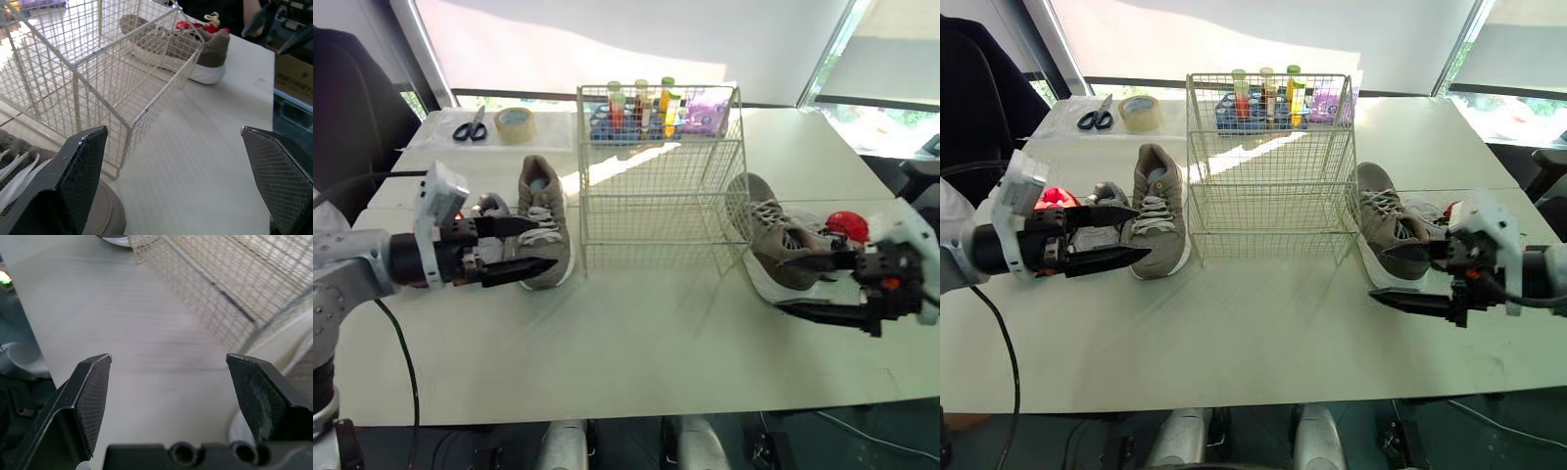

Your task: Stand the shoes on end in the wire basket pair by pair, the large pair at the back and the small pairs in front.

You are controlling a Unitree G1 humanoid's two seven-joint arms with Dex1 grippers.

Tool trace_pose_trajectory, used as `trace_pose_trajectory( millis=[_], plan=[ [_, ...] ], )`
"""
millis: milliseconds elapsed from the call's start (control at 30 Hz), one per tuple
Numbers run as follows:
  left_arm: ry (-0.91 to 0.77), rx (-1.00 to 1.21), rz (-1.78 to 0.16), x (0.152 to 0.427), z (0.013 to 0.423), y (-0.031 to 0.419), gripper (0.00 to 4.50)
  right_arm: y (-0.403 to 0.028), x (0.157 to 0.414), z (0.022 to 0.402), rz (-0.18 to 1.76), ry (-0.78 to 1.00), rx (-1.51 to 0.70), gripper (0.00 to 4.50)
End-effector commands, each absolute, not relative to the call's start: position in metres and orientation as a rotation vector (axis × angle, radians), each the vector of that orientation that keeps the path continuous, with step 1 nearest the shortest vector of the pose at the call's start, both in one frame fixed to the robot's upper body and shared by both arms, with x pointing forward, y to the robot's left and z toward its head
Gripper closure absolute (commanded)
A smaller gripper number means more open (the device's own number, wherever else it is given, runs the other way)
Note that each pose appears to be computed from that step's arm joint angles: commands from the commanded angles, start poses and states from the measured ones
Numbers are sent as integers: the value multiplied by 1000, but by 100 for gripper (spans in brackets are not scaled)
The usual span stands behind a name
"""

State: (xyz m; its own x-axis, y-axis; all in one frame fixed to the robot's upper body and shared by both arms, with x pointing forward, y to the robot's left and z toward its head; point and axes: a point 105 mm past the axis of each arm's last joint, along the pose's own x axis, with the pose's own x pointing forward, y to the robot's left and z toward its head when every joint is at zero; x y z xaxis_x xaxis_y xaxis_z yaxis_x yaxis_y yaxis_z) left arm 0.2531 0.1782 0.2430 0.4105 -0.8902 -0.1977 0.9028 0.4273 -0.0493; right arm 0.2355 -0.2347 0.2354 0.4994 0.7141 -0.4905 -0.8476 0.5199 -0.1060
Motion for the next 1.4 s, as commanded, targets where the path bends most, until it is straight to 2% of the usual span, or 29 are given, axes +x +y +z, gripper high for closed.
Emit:
trace_pose_trajectory(
  millis=[33, 433, 633, 833, 967, 1067, 1400],
  plan=[
    [170, 96, -1187, 251, 252, 176, 2, -241, 241, 254, 954, 378, -435, 44],
    [144, 96, -1205, 255, 251, 166, 2, -241, 258, 256, 958, 328, -509, 44],
    [151, 96, -1207, 260, 251, 163, 2, -248, 267, 259, 865, 280, -491, 44],
    [174, 82, -1228, 260, 246, 158, 2, -236, 264, 250, 902, 295, -477, 44],
    [162, 105, -1247, 262, 244, 152, 2, -254, 280, 240, 712, 322, -526, 44],
    [150, 102, -1269, 262, 244, 146, 2, -268, 289, 234, 537, 372, -432, 44],
    [135, 106, -1318, 265, 239, 133, 2, -264, 282, 196, 239, 503, -111, 44]
  ],
)
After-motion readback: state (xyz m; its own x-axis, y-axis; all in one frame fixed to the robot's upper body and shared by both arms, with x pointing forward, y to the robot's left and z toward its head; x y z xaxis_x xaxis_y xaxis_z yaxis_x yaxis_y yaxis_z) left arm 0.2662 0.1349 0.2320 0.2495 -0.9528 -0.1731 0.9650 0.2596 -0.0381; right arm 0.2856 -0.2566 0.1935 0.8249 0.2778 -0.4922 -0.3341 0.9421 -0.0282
